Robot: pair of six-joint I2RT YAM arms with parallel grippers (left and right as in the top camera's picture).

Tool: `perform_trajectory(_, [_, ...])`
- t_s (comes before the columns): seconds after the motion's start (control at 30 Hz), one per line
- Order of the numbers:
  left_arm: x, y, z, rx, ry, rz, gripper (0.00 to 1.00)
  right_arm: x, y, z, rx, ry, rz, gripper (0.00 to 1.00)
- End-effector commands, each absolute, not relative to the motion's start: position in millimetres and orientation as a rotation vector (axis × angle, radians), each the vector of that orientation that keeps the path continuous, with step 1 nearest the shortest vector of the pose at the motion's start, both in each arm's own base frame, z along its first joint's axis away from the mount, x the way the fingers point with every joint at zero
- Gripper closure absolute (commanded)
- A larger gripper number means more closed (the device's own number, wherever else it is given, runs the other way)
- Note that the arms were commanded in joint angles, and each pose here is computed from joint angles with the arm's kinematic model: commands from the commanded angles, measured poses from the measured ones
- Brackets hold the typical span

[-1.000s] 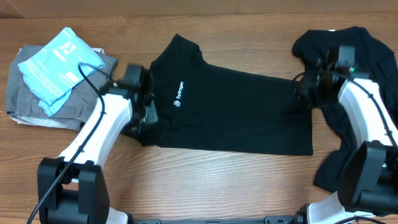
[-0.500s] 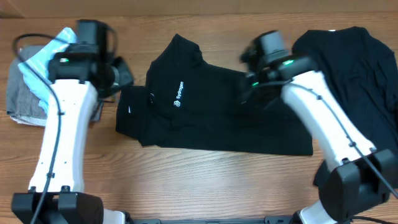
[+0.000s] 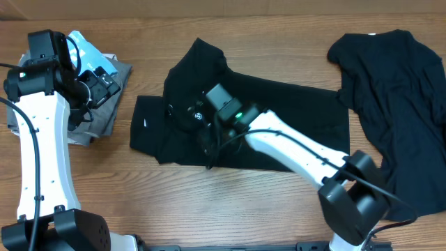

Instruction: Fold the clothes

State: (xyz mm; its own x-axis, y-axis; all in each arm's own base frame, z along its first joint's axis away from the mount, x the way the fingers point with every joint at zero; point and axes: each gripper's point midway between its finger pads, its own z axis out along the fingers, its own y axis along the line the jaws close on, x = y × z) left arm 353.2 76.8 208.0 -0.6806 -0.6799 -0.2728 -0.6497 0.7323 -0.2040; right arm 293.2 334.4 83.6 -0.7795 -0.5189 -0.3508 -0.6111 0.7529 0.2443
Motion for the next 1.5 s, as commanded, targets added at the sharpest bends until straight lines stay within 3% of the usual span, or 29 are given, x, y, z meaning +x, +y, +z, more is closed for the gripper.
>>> perform_trajectory(0.0, [355.9,77.6,217.7,-1.037,2.573,-0.140,0.00,287.5,343.0,74.5,-0.958,2.637,0.370,0.48])
perform_trajectory(0.3, [355.9,77.6,217.7,-1.037,2.573,-0.140,0.00,281.3,365.9,52.4,-1.238,2.425,0.110,0.46])
perform_trajectory(0.63, [355.9,77.6,217.7,-1.037,2.573,-0.140,0.00,317.4,364.2,50.8,-1.309,2.230,-0.127,0.43])
perform_trajectory(1.03, [355.9,77.6,217.7,-1.037,2.573,-0.140,0.00,305.7,368.8,45.1,-1.405,2.231,-0.059,0.39])
perform_trajectory(1.47, [355.8,77.5,217.7,-1.037,2.574,-0.140,0.00,300.5,372.6,19.3,-1.443,2.267,-0.025,0.48])
